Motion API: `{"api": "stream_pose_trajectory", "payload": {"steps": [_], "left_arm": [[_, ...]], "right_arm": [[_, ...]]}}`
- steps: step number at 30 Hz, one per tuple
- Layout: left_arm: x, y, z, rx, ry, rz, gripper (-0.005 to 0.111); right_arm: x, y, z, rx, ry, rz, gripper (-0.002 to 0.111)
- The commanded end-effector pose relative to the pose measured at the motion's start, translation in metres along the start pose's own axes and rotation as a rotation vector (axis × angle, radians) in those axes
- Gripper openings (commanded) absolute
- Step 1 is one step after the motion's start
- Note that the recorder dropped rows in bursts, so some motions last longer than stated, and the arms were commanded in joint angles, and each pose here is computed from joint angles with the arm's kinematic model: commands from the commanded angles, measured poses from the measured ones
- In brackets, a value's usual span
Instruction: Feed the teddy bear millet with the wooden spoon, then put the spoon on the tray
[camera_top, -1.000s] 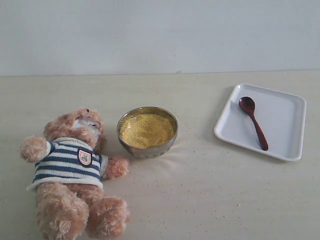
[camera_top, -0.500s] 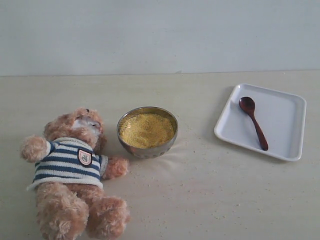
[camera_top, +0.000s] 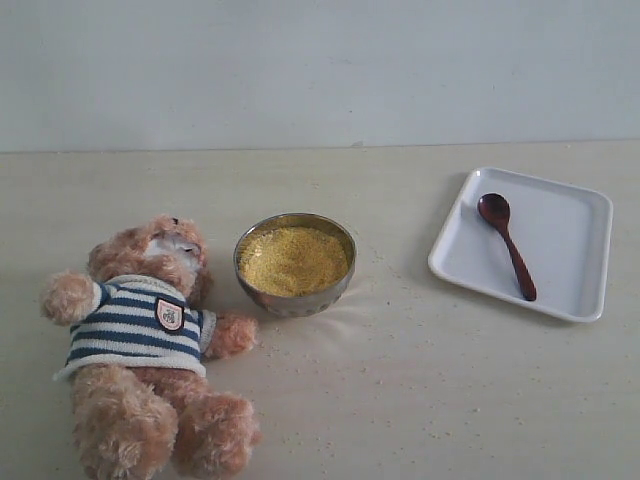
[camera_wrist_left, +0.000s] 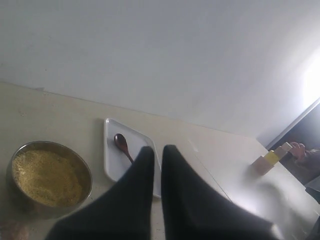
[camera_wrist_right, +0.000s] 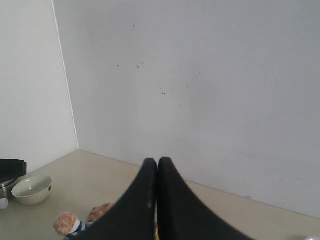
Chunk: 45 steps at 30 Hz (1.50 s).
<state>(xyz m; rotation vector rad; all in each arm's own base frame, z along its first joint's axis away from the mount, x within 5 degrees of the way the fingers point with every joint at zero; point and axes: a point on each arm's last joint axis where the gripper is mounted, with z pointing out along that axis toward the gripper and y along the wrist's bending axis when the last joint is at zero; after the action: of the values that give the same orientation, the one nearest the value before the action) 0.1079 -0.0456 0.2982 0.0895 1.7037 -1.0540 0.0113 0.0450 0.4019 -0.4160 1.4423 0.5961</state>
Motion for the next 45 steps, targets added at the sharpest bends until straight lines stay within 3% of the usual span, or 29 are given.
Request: {"api": "stream_pose_trajectory", "payload": {"steps": [1, 23, 34, 45], "left_arm": [[0.000, -0.002, -0.001, 0.011, -0.011, -0.006, 0.005], [0.000, -0.002, -0.001, 0.011, -0.011, -0.006, 0.005], [0.000, -0.002, -0.001, 0.011, -0.011, -0.006, 0.005], [0.000, -0.002, -0.001, 0.011, -0.011, -0.006, 0.005]], "right_arm": [[-0.001, 0.000, -0.001, 0.002, -0.014, 0.009, 0.000], [0.003, -0.002, -0.001, 0.023, -0.031, 0.015, 0.000], [0.072, -0.012, -0.022, 0.131, -0.063, 0.018, 0.000], [0.096, -0.024, -0.017, 0.200, -0.028, 0.031, 0.000]]}}
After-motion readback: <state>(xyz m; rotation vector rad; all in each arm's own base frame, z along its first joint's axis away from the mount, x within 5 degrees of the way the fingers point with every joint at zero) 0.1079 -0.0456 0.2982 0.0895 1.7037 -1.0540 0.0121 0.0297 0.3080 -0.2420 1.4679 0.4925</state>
